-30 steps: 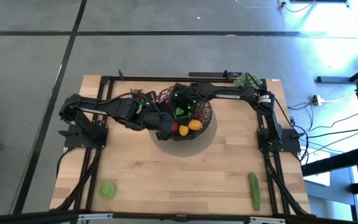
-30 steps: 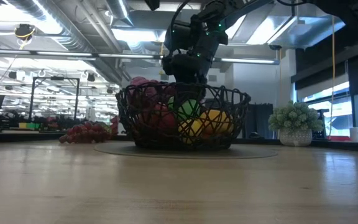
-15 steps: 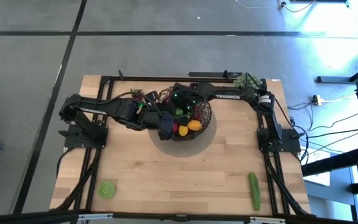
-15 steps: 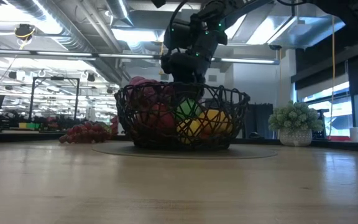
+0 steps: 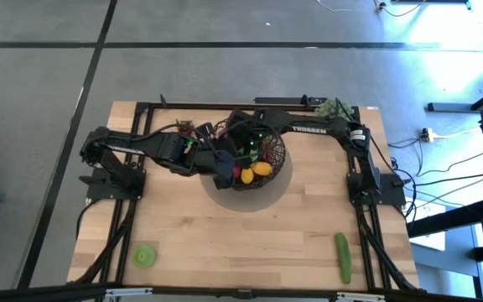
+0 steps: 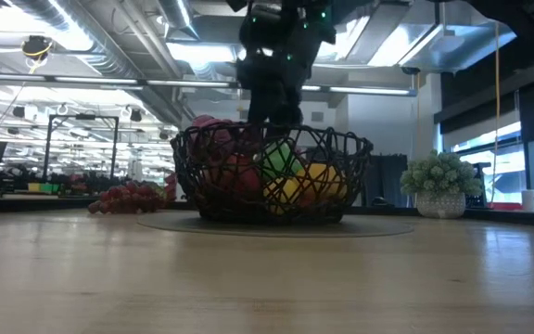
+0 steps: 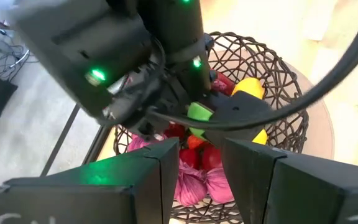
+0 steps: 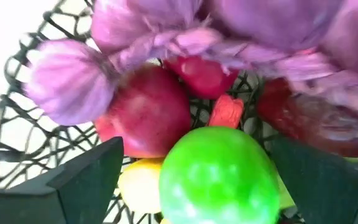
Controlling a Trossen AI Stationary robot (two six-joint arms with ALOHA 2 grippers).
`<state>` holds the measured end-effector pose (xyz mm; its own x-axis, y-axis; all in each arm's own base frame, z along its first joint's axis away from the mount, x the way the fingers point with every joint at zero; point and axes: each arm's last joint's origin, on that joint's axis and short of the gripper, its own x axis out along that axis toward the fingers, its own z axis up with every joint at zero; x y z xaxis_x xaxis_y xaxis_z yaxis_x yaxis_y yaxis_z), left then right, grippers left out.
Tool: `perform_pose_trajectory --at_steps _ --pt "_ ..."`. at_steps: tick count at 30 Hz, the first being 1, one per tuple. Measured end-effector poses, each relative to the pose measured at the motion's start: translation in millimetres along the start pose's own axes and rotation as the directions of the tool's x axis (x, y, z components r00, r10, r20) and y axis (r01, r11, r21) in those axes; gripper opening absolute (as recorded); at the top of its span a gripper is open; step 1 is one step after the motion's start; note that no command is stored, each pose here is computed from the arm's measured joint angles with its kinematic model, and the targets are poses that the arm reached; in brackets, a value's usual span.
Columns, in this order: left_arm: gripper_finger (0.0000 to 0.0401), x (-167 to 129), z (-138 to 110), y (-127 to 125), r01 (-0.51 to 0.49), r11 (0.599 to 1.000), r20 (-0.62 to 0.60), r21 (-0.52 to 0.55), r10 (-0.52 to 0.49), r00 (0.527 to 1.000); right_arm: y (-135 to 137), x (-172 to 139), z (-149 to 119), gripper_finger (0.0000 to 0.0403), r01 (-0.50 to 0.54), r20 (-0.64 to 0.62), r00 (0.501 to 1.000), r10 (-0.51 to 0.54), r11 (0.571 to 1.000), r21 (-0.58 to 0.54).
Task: Build produce basket
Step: Put the green apple into the wire basket, then put the cucumber into the wire basket
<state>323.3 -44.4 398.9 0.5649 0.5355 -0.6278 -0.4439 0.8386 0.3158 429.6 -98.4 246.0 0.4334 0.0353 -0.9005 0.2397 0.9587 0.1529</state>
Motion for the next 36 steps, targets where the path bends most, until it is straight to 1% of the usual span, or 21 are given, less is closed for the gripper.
perform_pose_trajectory --at_steps 4,8,14,19,23,27,29,34,36 --pt "0.0110 -0.1 0.0 -0.1 0.001 1.000 0.000 0.000 -0.001 1.000 3.8 -16.7 6.0 0.0400 0.002 -0.007 1.000 -0.001 1.000 0.005" --pt "0.0110 -0.1 0.0 -0.1 0.001 1.000 0.000 0.000 -0.001 1.000 7.8 -29.6 8.2 0.0400 0.010 -0.029 1.000 -0.009 0.999 0.052" --pt "0.0110 0.0 0.0 0.0 0.000 1.000 0.000 0.000 0.000 1.000 10.8 -47.0 10.7 0.0400 0.013 -0.050 0.999 -0.010 0.999 0.051" --pt "0.0110 0.0 0.0 0.0 0.000 1.000 0.000 0.000 0.000 1.000 12.9 -62.9 6.8 0.0400 0.024 -0.122 0.992 -0.015 0.997 0.069" --pt "0.0110 0.0 0.0 0.0 0.000 1.000 0.000 0.000 0.000 1.000 14.6 -72.7 5.9 0.0400 0.028 -0.145 0.989 -0.015 0.996 0.084" --pt "0.0110 0.0 0.0 0.0 0.000 1.000 0.000 0.000 0.000 1.000 18.6 -84.1 4.9 0.0400 0.020 -0.165 0.986 -0.010 0.998 0.056" --pt "0.0110 0.0 0.0 -0.1 0.001 1.000 0.000 0.000 -0.001 1.000 23.2 -91.2 6.9 0.0400 0.021 -0.147 0.989 -0.016 0.999 0.036" --pt "0.0110 -0.1 0.1 -0.1 0.001 1.000 0.001 0.000 -0.001 1.000 41.5 -111.9 5.6 0.0400 -0.001 -0.137 0.991 -0.004 0.999 -0.035" --pt "0.0110 -0.2 0.1 -0.2 0.001 1.000 0.001 0.000 -0.001 1.000 49.6 -121.5 2.7 0.0400 0.020 -0.119 0.992 -0.028 0.997 -0.068"
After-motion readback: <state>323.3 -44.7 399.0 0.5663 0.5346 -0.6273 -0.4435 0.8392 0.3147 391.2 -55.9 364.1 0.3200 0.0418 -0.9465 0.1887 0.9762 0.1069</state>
